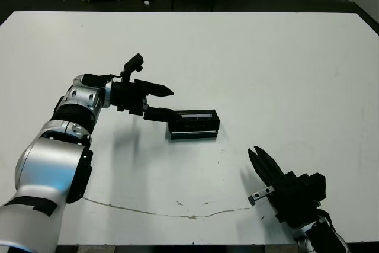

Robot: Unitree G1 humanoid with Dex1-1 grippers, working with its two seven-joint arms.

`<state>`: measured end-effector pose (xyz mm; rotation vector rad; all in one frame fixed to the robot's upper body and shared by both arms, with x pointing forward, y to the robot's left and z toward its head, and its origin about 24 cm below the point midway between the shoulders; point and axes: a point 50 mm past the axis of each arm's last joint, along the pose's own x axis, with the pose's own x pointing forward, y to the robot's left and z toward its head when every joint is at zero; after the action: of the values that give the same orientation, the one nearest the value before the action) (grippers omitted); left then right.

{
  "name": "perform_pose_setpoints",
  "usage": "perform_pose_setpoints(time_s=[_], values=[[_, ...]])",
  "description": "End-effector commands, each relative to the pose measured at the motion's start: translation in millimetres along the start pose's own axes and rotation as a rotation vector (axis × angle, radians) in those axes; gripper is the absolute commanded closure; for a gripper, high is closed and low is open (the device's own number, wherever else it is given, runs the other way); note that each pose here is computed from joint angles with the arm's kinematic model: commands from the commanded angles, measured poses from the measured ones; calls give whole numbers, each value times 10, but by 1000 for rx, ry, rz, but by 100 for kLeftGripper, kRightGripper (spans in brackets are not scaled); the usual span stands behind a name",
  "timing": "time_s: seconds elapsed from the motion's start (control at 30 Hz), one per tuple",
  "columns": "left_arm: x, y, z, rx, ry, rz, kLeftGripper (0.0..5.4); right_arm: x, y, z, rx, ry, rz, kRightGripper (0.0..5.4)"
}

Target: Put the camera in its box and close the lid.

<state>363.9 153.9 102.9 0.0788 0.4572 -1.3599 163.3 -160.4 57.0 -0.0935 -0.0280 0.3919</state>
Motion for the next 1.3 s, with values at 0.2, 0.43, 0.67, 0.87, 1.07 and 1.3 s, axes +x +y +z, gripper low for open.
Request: perform_pose_setpoints(time_s=[0.2, 0.43, 0.67, 0.87, 1.07, 1.3], values=[[88, -22, -169, -22, 33, 8, 1, -97, -19, -79, 5, 68, -1, 540], [127, -29, -199, -37, 27, 10, 1, -108, -28, -78, 6, 76, -4, 540], [172, -38, -216, -74, 19, 6, 1, -116, -22, -74, 3, 75, -5, 540], [178, -47, -229, -89, 7, -6, 1, -114, -41, -86, -3, 66, -1, 540], [183, -49, -249, -97, 18, -3, 1, -130, -38, -90, 12, 75, -4, 540], [191, -60, -279, -103, 16, -12, 1, -136, -29, -77, 13, 86, -10, 540]])
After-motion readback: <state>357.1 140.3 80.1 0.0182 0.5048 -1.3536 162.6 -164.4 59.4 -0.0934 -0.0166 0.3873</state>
